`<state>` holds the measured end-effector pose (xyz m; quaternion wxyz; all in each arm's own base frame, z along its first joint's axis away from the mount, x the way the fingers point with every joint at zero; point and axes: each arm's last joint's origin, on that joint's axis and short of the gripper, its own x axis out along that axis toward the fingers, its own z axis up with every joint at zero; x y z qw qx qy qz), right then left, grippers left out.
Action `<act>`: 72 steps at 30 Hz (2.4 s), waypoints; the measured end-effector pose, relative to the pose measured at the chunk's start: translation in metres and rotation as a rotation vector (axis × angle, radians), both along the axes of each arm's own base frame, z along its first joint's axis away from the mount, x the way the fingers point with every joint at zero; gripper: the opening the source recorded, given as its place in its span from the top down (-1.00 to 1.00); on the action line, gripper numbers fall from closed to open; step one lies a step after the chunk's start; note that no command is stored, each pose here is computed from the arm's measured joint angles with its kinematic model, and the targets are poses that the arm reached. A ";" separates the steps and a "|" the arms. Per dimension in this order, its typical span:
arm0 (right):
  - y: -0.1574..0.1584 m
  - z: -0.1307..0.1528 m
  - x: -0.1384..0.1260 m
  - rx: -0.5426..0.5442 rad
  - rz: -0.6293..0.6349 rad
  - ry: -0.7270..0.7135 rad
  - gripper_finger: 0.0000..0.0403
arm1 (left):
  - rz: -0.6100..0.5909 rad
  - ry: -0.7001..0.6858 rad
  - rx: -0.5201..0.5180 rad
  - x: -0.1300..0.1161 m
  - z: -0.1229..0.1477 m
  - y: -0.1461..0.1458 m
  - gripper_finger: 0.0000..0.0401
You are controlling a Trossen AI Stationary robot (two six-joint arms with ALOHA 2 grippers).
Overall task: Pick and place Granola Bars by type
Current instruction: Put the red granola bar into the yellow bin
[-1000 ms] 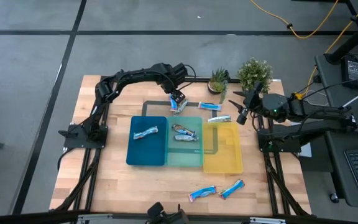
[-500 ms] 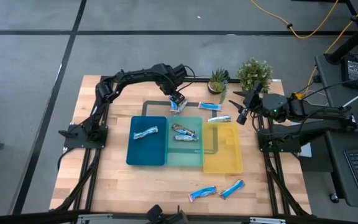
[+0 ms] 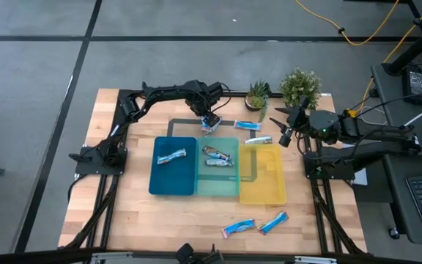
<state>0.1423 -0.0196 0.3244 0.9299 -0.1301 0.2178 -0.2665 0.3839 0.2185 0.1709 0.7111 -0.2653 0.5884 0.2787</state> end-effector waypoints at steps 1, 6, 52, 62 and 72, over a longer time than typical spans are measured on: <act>0.000 0.000 0.000 0.000 0.000 0.000 0.08 | 0.000 0.008 -0.003 0.000 -0.001 0.000 -0.20; 0.000 0.000 0.000 0.000 0.000 0.000 0.08 | -0.008 0.003 -0.028 0.005 -0.013 -0.001 -0.20; 0.000 0.000 0.000 0.006 -0.001 -0.007 0.08 | -0.020 -0.046 0.006 0.002 0.031 -0.002 0.76; 0.000 0.000 0.000 0.009 -0.003 -0.009 0.08 | -0.036 -0.038 0.011 0.002 0.029 -0.002 0.83; 0.000 0.000 0.000 0.009 -0.002 -0.008 0.08 | -0.172 -0.243 0.002 0.005 0.085 -0.023 0.84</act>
